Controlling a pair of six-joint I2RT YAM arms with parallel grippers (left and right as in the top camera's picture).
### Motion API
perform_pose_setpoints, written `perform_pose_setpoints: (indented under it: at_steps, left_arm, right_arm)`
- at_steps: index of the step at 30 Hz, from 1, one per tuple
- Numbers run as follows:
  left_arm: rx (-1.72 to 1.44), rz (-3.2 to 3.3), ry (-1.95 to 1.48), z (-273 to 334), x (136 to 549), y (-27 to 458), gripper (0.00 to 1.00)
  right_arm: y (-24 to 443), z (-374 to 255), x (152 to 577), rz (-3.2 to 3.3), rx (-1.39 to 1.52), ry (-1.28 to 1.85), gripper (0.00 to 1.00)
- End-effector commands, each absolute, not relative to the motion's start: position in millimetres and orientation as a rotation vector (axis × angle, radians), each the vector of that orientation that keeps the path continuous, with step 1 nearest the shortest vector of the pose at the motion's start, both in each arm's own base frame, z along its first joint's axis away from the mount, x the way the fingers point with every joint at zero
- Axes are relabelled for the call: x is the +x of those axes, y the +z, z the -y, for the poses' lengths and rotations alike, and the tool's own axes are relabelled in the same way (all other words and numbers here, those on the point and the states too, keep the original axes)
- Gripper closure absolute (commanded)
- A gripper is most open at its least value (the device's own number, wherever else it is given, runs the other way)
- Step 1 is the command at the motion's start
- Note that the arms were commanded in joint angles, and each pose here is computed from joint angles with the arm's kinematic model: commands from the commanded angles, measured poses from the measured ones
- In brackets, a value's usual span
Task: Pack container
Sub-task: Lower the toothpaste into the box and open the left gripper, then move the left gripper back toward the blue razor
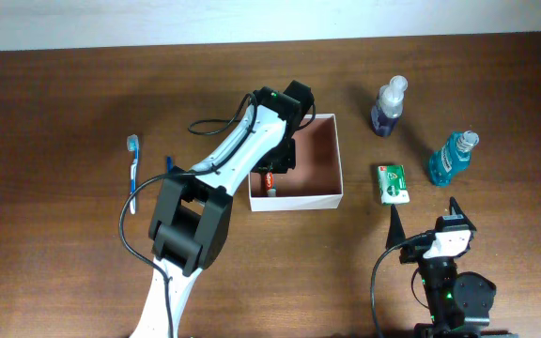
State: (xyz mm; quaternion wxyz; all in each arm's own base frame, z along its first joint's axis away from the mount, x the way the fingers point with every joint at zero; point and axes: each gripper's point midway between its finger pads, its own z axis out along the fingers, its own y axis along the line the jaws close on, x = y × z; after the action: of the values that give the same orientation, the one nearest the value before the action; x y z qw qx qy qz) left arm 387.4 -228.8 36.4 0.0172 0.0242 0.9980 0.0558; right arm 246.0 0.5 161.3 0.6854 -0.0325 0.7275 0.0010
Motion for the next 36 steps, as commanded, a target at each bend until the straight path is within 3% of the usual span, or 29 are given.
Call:
perform_pose_setpoints:
  at_steps: [1,10,13,15,17,18,27,36]
  left_arm:
    - [0.124,-3.088,0.190,229.2,392.3,42.8,0.68]
    - [0.163,-3.006,0.112,238.3,406.2,118.4,0.68]
    - [0.179,-2.951,0.065,240.5,410.0,153.6,0.60]
    - [0.210,-2.912,0.040,238.4,410.4,178.2,0.40]
    - [0.216,-2.866,0.035,230.1,413.8,200.5,0.31]
    - [0.277,-2.842,0.009,229.3,415.1,209.9,0.02]
    - [0.111,-2.788,-0.041,147.1,440.7,248.2,0.01]
    - [-0.175,-2.977,0.028,41.5,429.3,208.7,0.01]
  right_arm:
    - [159.6,0.9,245.7,-1.632,-0.065,0.002,0.02]
    - [159.6,0.9,245.7,-1.632,-0.065,0.002,0.02]
    - [159.6,0.9,245.7,-1.632,-0.065,0.002,0.02]
    - [159.6,0.9,245.7,-1.632,-0.065,0.002,0.01]
    - [159.6,0.9,245.7,-1.632,-0.065,0.002,0.02]
    - [159.6,0.9,245.7,-1.632,-0.065,0.002,0.02]
    - [159.6,0.9,245.7,-1.632,-0.065,0.002,0.02]
    - [159.6,0.9,245.7,-1.632,-0.065,0.002,0.02]
